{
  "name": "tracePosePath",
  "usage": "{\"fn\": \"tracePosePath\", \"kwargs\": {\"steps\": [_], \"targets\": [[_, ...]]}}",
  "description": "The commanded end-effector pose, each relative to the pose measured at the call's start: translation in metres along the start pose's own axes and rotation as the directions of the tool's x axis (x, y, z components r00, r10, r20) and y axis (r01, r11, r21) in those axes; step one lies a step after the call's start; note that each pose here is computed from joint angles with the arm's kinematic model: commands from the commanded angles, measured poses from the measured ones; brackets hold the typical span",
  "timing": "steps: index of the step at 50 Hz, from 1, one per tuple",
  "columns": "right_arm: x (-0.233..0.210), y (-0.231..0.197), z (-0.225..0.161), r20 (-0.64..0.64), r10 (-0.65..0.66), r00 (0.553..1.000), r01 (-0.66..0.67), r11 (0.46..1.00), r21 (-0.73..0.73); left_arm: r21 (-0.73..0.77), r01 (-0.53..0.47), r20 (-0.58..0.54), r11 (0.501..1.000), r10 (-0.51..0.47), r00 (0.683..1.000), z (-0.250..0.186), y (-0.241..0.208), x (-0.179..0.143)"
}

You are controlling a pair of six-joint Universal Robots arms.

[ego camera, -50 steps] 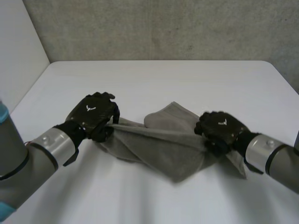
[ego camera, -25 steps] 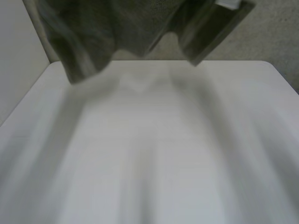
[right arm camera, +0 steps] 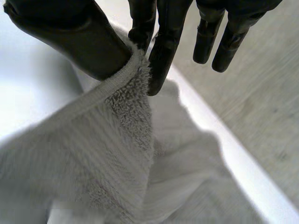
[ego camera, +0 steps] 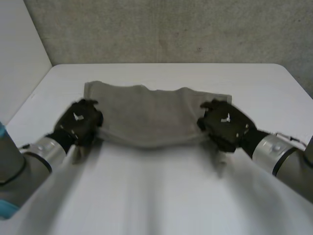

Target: Fold the towel.

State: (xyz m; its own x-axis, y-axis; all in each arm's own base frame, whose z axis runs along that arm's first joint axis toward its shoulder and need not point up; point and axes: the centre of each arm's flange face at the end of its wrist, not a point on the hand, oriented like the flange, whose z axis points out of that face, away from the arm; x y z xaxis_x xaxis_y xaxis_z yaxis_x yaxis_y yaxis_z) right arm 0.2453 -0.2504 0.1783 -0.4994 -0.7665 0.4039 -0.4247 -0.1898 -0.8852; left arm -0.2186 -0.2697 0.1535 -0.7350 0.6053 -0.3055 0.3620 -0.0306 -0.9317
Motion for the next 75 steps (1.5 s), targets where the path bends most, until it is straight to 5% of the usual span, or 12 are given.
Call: {"fn": "tracePosePath", "kwargs": {"steps": [1, 27, 50, 66, 75], "targets": [[0.004, 0.017, -0.001, -0.050, 0.014, 0.999, -0.019, 0.995, -0.093, -0.045, -0.095, -0.019, 0.994, 0.094, 0.995, 0.001, 0.011, 0.005], [0.010, 0.015, -0.019, -0.065, 0.088, 0.994, -0.097, 0.982, -0.165, -0.088, -0.108, 0.123, 0.990, 0.119, 0.985, 0.020, 0.033, -0.016], [0.020, 0.015, -0.032, -0.107, 0.126, 0.986, -0.145, 0.971, -0.190, -0.074, 0.010, 0.045, 0.997, -0.006, 0.999, 0.013, 0.019, 0.003], [0.025, 0.033, -0.027, -0.136, 0.190, 0.972, -0.218, 0.949, -0.230, -0.070, 0.033, 0.221, 0.997, -0.017, 0.975, 0.006, 0.017, -0.060], [0.024, 0.046, -0.024, -0.189, 0.259, 0.947, -0.304, 0.914, -0.269, -0.082, 0.043, 0.215, 0.996, -0.024, 0.976, 0.004, 0.016, -0.061]]}}
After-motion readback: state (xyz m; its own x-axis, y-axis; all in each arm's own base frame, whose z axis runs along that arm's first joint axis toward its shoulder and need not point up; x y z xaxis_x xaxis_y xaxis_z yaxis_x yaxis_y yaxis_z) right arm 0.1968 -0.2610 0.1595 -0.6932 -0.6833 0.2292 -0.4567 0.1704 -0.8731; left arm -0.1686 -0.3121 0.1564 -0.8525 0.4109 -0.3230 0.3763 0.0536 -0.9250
